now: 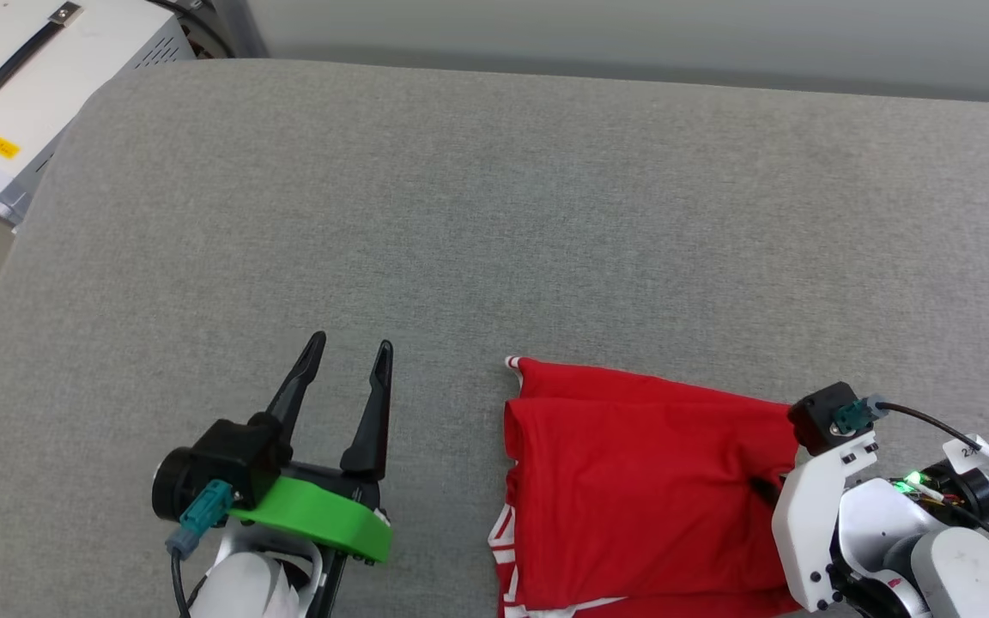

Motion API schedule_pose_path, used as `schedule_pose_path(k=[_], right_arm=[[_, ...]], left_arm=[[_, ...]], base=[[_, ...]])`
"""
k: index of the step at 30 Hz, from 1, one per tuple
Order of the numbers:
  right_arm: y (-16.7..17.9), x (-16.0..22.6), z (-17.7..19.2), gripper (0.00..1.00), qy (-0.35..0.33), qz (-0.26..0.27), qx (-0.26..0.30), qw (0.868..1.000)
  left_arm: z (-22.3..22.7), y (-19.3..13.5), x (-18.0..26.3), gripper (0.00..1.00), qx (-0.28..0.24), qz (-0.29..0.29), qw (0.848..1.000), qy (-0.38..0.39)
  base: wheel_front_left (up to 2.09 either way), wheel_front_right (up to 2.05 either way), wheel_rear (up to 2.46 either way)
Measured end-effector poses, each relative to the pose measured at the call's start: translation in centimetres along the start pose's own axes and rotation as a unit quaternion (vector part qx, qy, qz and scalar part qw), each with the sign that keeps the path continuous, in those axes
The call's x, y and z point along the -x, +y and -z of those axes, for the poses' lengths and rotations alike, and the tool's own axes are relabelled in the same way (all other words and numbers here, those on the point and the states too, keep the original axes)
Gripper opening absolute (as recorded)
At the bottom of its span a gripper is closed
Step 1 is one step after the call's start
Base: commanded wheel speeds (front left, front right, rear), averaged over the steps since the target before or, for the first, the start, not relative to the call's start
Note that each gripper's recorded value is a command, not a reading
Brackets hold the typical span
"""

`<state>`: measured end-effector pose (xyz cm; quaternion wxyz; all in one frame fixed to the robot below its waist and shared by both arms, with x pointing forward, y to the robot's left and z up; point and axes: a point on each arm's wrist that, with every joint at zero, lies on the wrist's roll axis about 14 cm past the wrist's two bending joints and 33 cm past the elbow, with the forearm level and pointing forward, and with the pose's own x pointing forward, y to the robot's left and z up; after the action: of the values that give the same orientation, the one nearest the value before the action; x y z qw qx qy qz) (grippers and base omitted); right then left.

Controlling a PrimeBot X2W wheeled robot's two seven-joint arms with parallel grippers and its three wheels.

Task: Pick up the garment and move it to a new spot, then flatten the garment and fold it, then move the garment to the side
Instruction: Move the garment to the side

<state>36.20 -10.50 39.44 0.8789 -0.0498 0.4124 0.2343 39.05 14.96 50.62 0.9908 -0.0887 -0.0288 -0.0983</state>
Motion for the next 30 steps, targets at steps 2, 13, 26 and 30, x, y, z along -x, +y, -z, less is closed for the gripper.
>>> schedule_pose_path(k=[2,13,26,30], right_arm=[[-0.6,0.8,-0.4,0.00,-0.008,0.011,0.027,1.000],[-11.9,9.2,-2.7,0.00,-0.020,0.185,0.173,0.967],[-27.6,17.0,4.0,0.00,0.076,0.361,0.113,0.923],[-31.2,18.3,4.7,0.00,0.073,0.403,0.095,0.907]], left_arm=[[0.2,-0.9,-0.2,1.00,0.006,0.013,1.000,0.001],[1.3,-8.7,-2.2,1.00,0.034,0.131,0.991,0.011],[4.0,-15.2,-6.6,1.00,0.058,0.253,0.965,0.020],[6.1,-14.7,-7.7,1.00,0.058,0.261,0.963,0.037]], base=[[0.00,0.00,0.00],[0.00,0.00,0.00],[0.00,0.00,0.00],[0.00,0.00,0.00]])
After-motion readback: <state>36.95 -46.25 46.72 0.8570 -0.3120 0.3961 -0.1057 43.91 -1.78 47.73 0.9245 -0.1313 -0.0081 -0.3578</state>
